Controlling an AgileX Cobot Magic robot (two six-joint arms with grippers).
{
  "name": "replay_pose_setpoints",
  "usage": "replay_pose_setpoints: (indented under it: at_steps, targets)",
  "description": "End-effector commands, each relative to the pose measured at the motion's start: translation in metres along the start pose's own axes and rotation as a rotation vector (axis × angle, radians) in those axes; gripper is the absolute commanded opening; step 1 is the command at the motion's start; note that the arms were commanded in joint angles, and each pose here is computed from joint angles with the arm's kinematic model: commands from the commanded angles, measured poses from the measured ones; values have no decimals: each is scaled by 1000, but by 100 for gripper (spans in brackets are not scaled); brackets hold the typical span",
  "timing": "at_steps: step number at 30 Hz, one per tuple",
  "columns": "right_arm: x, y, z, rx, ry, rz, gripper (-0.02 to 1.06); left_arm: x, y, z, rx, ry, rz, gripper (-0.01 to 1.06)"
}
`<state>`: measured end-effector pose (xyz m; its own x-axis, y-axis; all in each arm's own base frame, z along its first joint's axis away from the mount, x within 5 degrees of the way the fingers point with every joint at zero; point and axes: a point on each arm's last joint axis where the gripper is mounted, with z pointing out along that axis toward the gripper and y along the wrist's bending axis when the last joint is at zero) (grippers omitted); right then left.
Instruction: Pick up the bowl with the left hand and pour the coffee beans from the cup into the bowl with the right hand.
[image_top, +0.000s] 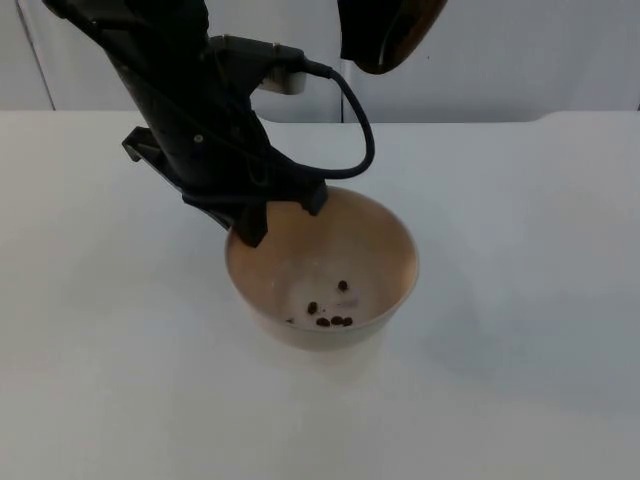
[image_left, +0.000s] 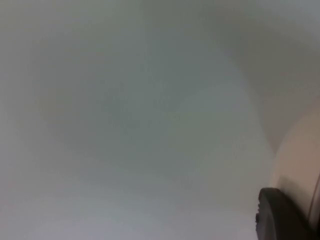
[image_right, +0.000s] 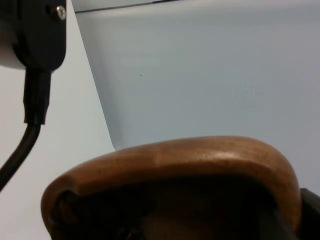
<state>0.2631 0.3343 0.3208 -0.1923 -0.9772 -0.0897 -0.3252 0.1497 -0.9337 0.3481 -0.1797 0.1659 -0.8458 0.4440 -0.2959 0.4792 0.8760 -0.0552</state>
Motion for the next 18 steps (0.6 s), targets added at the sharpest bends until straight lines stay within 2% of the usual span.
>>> replay_pose_setpoints:
  at_steps: [1, 18]
  targets:
    - [-1, -1, -1, 17, -8, -2, 0, -1, -3, -2, 11, -8, -8, 0]
    - [-1, -1, -1, 24, -8, -18, 0, -1, -3, -2, 11, -6, -8, 0]
